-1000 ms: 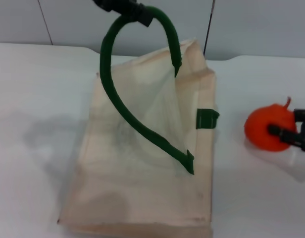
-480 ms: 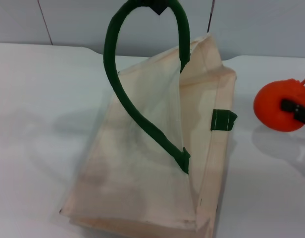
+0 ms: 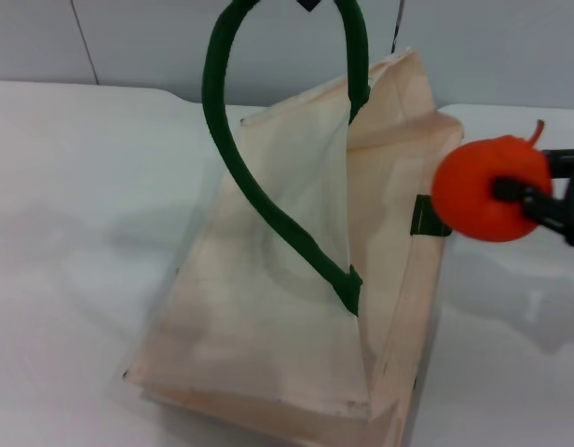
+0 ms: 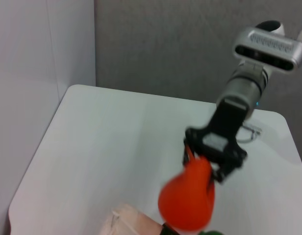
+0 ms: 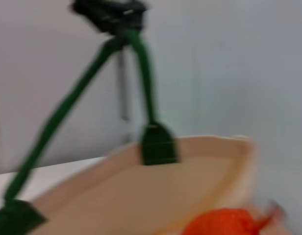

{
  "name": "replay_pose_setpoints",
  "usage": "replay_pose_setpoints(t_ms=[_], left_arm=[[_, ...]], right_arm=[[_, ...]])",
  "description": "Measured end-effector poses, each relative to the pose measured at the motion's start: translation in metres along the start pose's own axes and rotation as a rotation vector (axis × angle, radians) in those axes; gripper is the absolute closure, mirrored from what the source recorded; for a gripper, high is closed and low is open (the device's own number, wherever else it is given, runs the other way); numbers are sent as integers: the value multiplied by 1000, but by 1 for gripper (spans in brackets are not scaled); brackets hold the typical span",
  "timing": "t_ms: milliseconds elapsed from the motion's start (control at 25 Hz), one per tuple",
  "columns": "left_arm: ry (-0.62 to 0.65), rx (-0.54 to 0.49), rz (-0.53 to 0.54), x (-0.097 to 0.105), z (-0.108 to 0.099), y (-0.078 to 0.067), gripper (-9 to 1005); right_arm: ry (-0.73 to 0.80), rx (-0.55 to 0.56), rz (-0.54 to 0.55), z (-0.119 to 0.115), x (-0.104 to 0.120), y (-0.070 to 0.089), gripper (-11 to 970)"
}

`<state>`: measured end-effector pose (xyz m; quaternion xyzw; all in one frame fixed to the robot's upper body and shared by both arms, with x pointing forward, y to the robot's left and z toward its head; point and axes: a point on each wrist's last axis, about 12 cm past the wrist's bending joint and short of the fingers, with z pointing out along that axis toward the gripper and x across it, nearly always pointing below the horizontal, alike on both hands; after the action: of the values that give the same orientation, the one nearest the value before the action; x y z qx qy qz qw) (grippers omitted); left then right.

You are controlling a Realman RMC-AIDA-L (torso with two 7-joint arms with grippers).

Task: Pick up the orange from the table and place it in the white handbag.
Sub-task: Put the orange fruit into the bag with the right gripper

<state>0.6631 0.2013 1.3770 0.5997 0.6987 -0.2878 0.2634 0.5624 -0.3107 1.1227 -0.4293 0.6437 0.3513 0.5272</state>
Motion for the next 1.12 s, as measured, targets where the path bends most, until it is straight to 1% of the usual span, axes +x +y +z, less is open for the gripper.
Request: replay_pose_setpoints(t_ms=[120, 320, 440, 560, 640, 800, 920, 1000, 1040, 1120], left_arm=[[-2, -1, 1, 0, 0, 0, 866], [-4, 5, 0, 0, 2, 0, 865], [-4, 8, 3, -1, 4, 0, 865], [-5, 10, 7, -2, 4, 0, 866], [-6, 10, 9, -2, 4, 0, 866], [-7, 14, 15, -4, 5, -1, 865], [-11, 15, 17, -5, 6, -1, 865], [-19, 16, 21, -6, 6, -1, 865], [-22, 16, 23, -6, 6, -1, 866], [-26, 16, 24, -6, 6, -1, 866]], right_arm=[[4, -74, -23, 24, -7, 3, 691], [40, -196, -78, 67, -27, 2, 722], [83, -227, -86, 90, -30, 1, 744], [122, -256, -93, 108, -31, 3, 796], [139, -273, -99, 117, -33, 4, 812], [187, -273, -86, 133, -34, 4, 844], [231, -294, -94, 140, -33, 6, 870], [259, -276, -91, 143, -31, 4, 879], [278, -240, -78, 145, -30, 0, 880], [282, -231, -74, 146, -29, -1, 882]])
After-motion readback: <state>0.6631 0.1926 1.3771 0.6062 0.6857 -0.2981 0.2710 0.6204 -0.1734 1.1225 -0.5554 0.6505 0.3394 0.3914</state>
